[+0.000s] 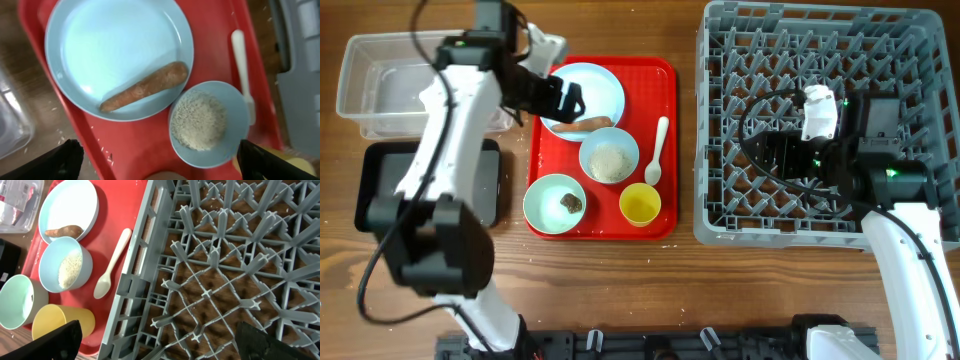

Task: Sort waste into correct bins and load items into the dishwasher rack
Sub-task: 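Grasp the brown bread stick on the plate with the left gripper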

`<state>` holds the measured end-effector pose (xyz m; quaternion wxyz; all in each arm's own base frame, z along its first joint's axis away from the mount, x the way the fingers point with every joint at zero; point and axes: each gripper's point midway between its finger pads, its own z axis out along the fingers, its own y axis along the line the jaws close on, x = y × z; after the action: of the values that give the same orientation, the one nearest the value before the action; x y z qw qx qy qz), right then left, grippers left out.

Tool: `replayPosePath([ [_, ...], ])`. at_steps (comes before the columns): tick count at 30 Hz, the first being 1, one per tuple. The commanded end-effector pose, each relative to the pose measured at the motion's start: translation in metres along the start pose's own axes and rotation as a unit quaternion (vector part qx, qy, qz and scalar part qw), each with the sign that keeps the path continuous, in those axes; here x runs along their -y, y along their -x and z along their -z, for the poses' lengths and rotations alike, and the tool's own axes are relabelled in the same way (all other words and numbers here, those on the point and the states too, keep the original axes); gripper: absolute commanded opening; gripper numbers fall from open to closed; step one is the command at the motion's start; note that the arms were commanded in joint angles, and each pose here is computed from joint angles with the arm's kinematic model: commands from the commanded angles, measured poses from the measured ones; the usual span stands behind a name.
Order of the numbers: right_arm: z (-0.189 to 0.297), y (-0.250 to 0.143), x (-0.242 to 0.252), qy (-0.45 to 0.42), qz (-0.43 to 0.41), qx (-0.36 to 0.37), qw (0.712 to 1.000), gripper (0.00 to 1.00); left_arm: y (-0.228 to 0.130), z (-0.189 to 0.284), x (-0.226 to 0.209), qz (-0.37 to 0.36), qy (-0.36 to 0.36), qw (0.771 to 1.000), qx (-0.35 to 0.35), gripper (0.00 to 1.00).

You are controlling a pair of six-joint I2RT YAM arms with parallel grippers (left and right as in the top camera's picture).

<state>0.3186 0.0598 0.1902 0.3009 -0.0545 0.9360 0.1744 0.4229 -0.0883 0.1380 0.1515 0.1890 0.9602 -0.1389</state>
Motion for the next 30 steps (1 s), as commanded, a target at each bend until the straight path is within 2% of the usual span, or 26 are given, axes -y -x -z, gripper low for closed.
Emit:
replayPosePath([
  [1, 0.003, 0.006, 0.001, -0.005, -0.001, 0.006, 1.000, 1.00, -0.003, -0.033, -0.015, -0.028, 0.013, 0.999, -0.024, 0.98],
  [4, 0.003, 0.006, 0.001, -0.005, -0.001, 0.006, 1.000, 1.00, -0.006, -0.052, -0.026, -0.032, 0.023, 0.999, -0.037, 0.97],
  [8, 0.003, 0.006, 0.001, -0.005, -0.002, 0.006, 1.000, 1.00, -0.016, -0.080, -0.033, -0.096, 0.012, 0.993, -0.064, 0.94],
  [17, 0.003, 0.006, 0.001, -0.005, -0.002, 0.006, 1.000, 0.99, -0.016, -0.112, -0.046, -0.107, 0.017, 0.992, -0.066, 0.89],
  [24, 0.003, 0.006, 0.001, -0.005, -0.001, 0.006, 1.000, 1.00, -0.006, -0.117, -0.044, -0.118, 0.023, 0.992, -0.047, 0.84],
  [30, 0.003, 0.006, 0.003, -0.012, -0.001, 0.006, 1.000, 1.00, -0.021, -0.129, -0.033, -0.126, 0.011, 0.990, -0.069, 0.86],
])
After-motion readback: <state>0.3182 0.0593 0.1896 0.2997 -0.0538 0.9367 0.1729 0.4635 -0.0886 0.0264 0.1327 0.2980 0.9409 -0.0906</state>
